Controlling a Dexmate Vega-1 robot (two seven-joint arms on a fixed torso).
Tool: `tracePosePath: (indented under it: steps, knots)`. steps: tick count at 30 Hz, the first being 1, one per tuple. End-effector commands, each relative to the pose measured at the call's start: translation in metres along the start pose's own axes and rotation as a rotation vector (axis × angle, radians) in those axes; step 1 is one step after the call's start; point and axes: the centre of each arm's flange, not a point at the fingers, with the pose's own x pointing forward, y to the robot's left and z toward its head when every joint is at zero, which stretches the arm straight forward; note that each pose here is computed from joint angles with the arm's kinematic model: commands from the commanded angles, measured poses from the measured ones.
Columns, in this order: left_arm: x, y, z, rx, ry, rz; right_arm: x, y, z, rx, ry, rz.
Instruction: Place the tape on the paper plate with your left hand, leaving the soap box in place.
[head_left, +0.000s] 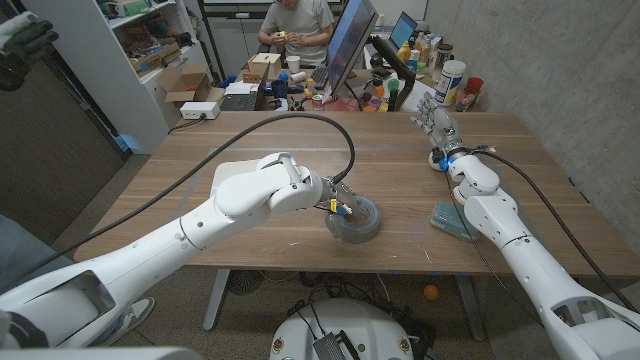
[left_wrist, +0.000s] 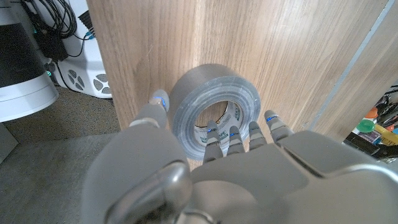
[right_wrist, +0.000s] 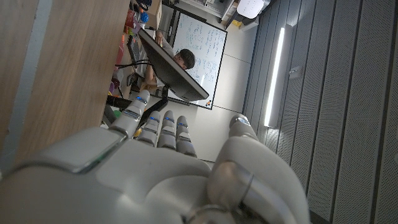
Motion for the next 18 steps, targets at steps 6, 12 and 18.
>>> tracePosePath:
  steps: [6,12,18]
  knots:
    - [0.026,-0.010,0.010,-0.053,-0.007,-0.014,-0.019,-0.014,-0.005,0.019,-0.013,-0.046]
    - [0.034,-0.010,0.011,-0.055,0.007,-0.029,-0.029,-0.022,-0.013,0.040,-0.012,-0.074]
    - [0.045,-0.007,0.014,-0.108,0.024,-0.033,-0.035,-0.028,-0.014,0.049,-0.019,-0.092]
